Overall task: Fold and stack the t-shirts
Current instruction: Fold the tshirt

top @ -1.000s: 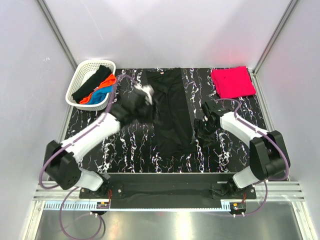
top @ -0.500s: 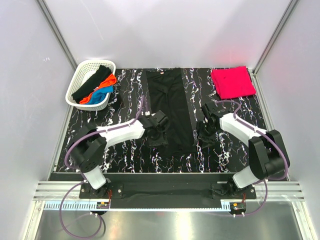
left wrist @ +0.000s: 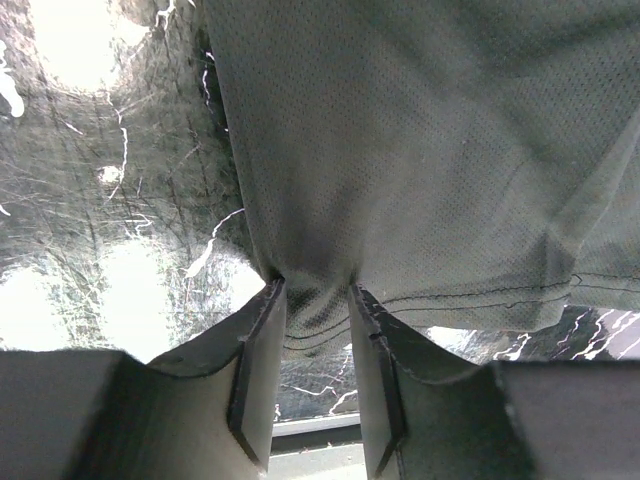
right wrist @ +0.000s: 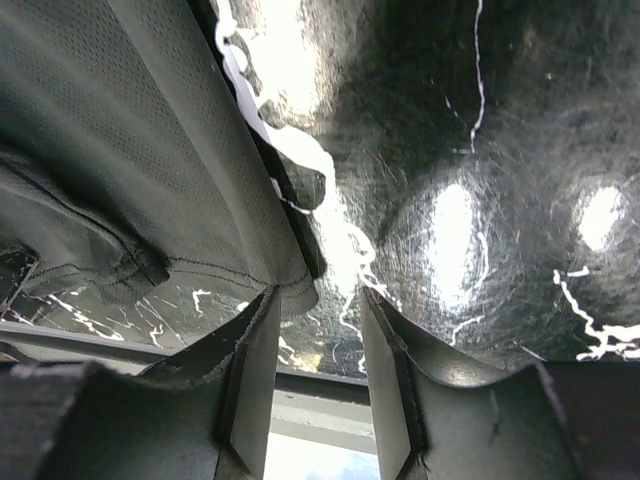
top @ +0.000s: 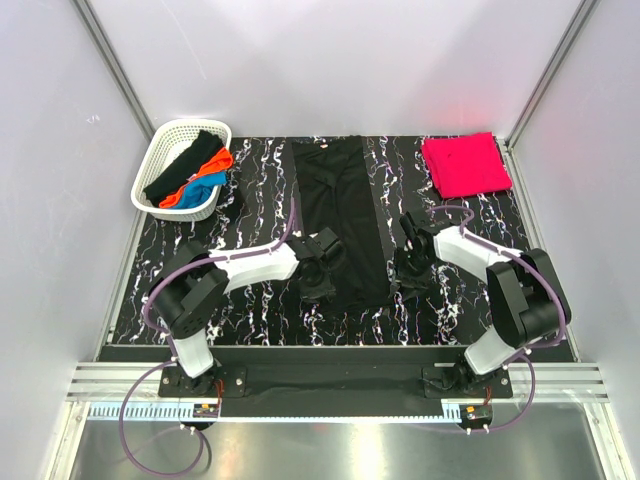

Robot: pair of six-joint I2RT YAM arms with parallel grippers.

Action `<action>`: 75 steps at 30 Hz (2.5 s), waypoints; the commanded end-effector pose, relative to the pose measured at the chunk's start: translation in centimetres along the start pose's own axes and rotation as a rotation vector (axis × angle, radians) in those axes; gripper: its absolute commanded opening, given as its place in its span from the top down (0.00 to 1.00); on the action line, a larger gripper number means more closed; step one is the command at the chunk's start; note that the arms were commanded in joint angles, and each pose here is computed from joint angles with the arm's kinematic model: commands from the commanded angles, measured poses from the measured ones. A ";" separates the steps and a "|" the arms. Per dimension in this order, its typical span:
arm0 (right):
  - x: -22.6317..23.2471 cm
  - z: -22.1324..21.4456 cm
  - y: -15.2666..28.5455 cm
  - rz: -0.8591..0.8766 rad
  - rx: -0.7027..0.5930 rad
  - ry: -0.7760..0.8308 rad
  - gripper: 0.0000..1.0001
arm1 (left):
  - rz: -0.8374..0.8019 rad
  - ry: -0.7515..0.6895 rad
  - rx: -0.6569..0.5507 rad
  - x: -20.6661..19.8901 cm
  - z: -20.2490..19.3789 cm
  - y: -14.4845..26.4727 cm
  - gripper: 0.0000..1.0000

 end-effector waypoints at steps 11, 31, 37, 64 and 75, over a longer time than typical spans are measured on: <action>0.7 1.2 -1.1 0.029 -0.002 0.029 0.57 | -0.031 0.009 -0.034 0.1 -0.1 1.0 0.75; 1.6 0.3 -1.2 0.048 -0.001 0.050 0.59 | -0.064 0.000 -0.071 0.4 0.1 2.1 0.90; 1.9 -0.1 -1.7 0.048 0.025 0.061 0.61 | -0.088 -0.004 -0.056 0.1 0.0 1.8 0.82; 0.6 -2.4 -1.7 0.053 0.037 0.007 1.00 | -0.126 0.118 -0.066 5.7 -2.2 1.8 1.00; 1.1 -3.7 0.7 0.124 0.035 0.077 0.58 | -0.278 0.050 -0.063 5.8 -3.1 4.0 0.55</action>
Point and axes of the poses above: each gripper's point midway between its finger pads, its own y axis back along the fingers, its own x axis along the line the jaws close on, z = x × y, the point moved 5 cm from there along y, back along the fingers
